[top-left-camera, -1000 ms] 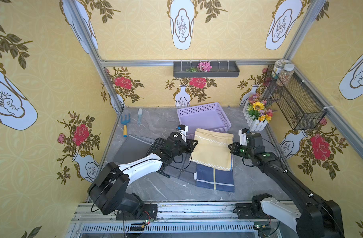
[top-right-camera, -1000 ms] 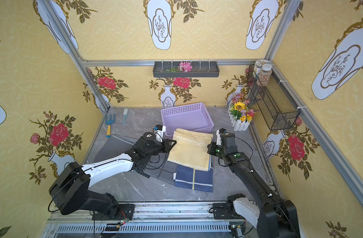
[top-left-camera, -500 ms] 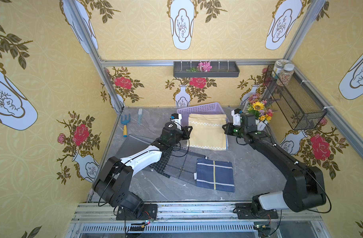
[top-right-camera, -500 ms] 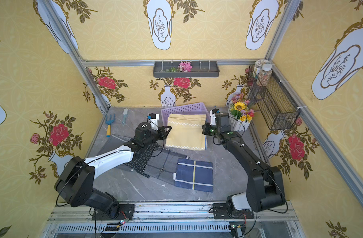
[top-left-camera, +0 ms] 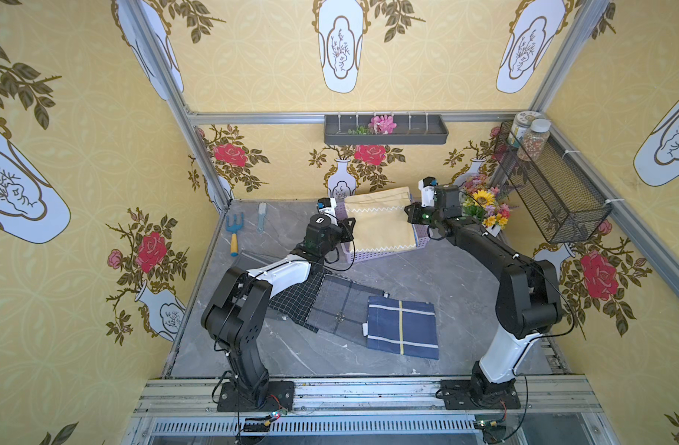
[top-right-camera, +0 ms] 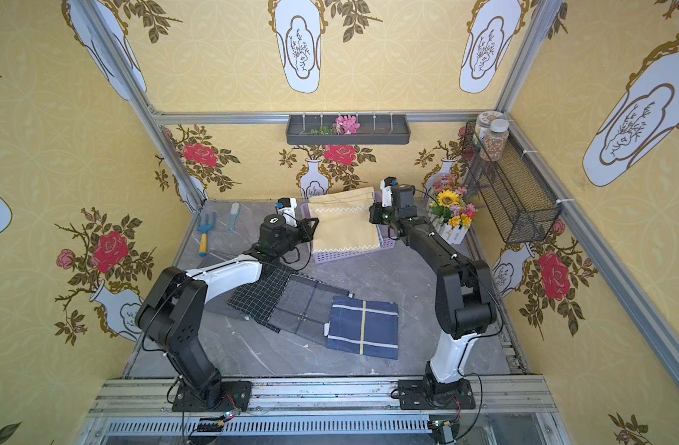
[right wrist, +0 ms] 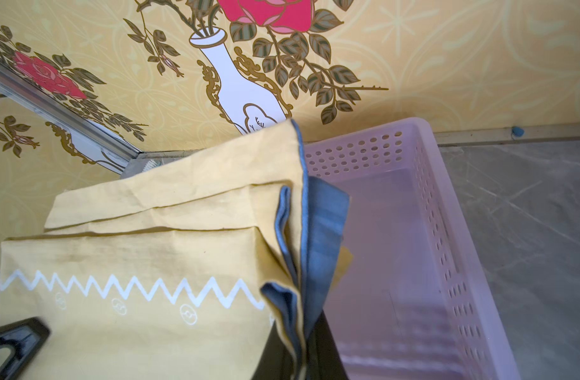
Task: Put the folded pillowcase in the basket
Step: Place the pillowcase in the basket.
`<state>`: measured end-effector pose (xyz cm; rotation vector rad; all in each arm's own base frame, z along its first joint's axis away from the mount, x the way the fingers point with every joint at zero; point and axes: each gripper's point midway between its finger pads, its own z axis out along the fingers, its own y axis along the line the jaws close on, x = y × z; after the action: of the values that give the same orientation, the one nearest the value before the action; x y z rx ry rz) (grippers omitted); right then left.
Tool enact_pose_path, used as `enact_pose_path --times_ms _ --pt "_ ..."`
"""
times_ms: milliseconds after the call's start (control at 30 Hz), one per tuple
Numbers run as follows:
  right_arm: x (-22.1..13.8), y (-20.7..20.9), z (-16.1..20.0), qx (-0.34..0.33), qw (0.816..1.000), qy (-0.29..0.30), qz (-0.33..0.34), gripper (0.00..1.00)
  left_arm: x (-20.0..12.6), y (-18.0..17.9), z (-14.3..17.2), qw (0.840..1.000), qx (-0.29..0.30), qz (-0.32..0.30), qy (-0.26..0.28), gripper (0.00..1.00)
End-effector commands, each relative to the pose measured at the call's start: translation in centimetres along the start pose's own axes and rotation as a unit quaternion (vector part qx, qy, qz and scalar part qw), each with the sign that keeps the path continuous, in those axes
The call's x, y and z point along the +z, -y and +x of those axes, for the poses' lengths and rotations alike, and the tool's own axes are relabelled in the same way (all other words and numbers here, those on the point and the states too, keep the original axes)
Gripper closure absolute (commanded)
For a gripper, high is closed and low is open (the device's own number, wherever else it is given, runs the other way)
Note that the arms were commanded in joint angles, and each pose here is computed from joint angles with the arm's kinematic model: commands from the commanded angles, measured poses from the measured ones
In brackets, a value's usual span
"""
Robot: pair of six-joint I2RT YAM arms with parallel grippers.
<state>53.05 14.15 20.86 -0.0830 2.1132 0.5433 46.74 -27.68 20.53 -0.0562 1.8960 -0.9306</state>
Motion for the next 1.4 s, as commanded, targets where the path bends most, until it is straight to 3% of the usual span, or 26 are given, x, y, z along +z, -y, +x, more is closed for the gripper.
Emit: enact_pose_path --times_ms 0,367,767,1133,1200,1267,1333,1367 --pt "1.4 0.1 -2.9 -0.034 0.998 0.046 -0.007 1.00 1.2 -0.4 -0.7 1.000 0.006 0.009 0.012 1.00" --pt "6.2 3.2 -3.1 -0.025 0.999 0.037 -0.021 1.00 4.2 -3.9 -0.4 1.000 -0.009 -0.008 0.002 1.00" --pt "7.3 5.9 0.4 -0.012 1.000 -0.003 -0.007 1.00 5.7 -5.9 2.6 0.999 -0.035 -0.015 -0.027 1.00" --pt "7.8 6.7 1.1 -0.012 1.000 -0.016 -0.003 0.98 5.8 -6.1 4.3 0.998 -0.047 -0.008 -0.046 1.00" --pt "7.8 6.6 1.1 -0.011 1.000 -0.016 -0.005 0.95 5.9 -6.2 4.5 0.998 -0.048 -0.007 -0.049 1.00" --pt "7.8 6.6 1.0 -0.009 1.000 -0.015 -0.005 0.86 5.9 -6.1 4.5 0.998 -0.049 -0.006 -0.049 1.00" --pt "7.6 6.4 0.8 -0.006 1.000 -0.014 -0.006 0.74 5.8 -5.9 4.2 0.998 -0.049 -0.004 -0.047 0.79" --pt "7.5 6.3 0.7 -0.005 1.000 -0.012 -0.007 0.65 5.7 -5.7 4.0 0.998 -0.049 -0.003 -0.044 0.60"
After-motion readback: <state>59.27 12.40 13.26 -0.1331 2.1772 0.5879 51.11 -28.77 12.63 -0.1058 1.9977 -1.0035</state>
